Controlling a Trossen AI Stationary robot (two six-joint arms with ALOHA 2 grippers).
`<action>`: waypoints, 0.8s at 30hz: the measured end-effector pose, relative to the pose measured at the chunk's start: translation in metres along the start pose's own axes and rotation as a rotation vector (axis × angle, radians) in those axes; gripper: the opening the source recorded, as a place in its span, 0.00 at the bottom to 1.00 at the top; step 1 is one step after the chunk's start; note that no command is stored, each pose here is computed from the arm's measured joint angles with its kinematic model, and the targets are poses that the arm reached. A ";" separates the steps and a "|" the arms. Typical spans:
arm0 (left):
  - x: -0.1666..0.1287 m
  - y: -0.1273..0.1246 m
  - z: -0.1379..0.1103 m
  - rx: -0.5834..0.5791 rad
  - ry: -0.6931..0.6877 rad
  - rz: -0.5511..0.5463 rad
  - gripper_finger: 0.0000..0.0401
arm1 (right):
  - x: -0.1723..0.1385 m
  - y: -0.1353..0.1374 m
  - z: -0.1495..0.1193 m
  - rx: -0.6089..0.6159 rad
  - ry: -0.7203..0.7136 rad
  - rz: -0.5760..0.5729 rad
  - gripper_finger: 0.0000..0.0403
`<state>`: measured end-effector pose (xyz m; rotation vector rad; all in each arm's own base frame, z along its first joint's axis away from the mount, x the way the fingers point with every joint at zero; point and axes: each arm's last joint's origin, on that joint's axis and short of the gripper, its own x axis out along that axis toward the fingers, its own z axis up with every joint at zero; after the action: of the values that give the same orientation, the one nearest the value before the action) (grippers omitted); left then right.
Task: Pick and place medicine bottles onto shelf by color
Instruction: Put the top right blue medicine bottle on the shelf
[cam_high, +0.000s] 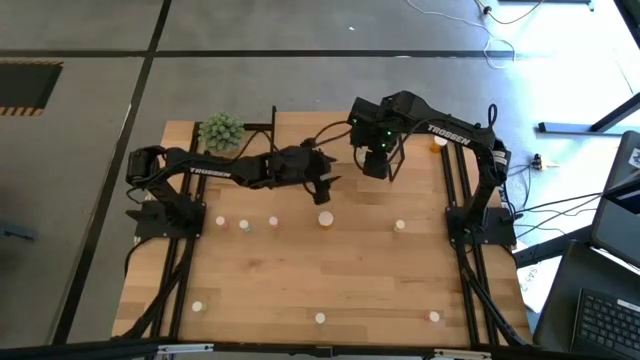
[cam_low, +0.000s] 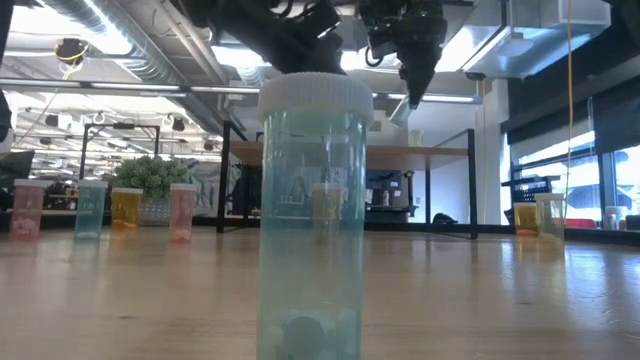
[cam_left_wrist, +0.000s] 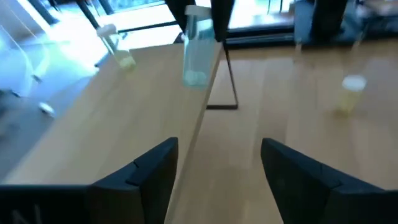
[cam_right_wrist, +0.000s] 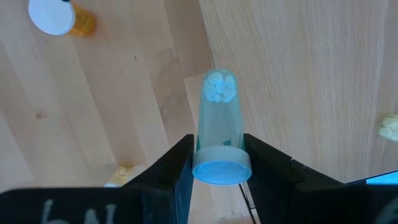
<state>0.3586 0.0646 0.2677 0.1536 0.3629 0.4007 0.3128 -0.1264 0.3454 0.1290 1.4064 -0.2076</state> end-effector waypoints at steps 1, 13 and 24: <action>0.001 0.003 0.000 -0.021 -0.007 -0.016 0.56 | 0.000 0.000 0.000 -0.001 -0.001 0.000 0.33; 0.012 0.026 0.006 -0.197 -0.146 -0.084 0.56 | 0.000 0.000 0.001 -0.001 -0.008 -0.002 0.33; 0.031 0.023 -0.001 -0.240 -0.242 -0.103 0.56 | 0.000 0.000 0.001 0.001 -0.008 -0.002 0.33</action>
<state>0.3769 0.0980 0.2624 -0.0511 0.0818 0.3167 0.3135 -0.1267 0.3455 0.1274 1.3988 -0.2097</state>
